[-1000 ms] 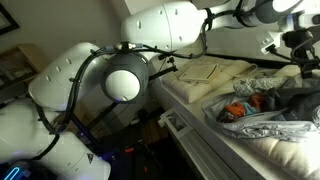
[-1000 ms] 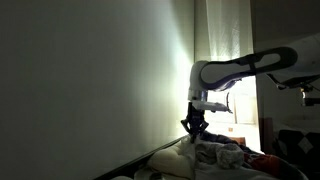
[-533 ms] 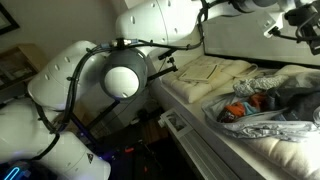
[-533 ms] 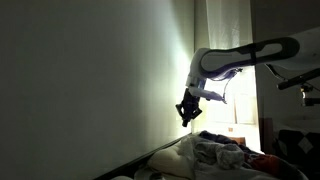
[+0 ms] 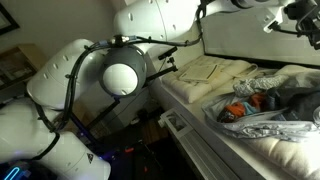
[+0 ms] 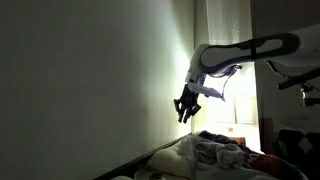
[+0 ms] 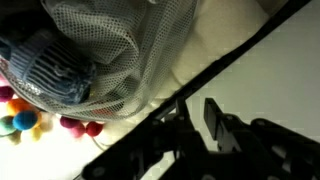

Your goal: Close the bag

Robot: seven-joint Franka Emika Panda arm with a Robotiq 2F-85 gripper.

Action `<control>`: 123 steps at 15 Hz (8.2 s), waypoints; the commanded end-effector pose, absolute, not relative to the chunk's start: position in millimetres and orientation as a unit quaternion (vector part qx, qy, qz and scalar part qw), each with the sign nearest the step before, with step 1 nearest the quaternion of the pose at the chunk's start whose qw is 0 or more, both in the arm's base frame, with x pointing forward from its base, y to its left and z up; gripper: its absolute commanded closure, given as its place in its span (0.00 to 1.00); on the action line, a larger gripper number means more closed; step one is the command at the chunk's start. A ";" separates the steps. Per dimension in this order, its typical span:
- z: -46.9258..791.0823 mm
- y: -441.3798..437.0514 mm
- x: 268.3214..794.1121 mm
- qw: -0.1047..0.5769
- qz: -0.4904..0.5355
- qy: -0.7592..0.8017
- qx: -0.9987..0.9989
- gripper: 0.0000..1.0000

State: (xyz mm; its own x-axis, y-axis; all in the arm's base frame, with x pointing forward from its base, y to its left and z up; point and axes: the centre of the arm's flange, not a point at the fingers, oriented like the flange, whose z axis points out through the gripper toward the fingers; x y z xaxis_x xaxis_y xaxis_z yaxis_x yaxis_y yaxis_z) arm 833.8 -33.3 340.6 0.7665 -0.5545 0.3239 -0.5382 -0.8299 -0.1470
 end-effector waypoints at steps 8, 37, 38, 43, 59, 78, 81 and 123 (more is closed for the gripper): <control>312.5 -38.1 902.1 0.019 -0.085 0.289 -0.953 0.00; 268.9 -58.2 886.8 0.004 -0.044 0.321 -0.946 0.88; 271.3 -58.1 886.9 0.006 -0.047 0.320 -0.946 0.93; 308.1 -58.2 885.4 0.026 -0.107 0.316 -0.942 0.96; 348.4 -77.6 897.0 0.058 -0.175 0.349 -0.919 0.62; 314.0 -142.2 851.8 0.020 -0.139 0.535 -0.833 0.00; 302.9 -148.8 848.3 0.013 -0.126 0.548 -0.827 0.00; 266.6 -115.8 836.5 -0.064 -0.198 0.135 -0.969 0.00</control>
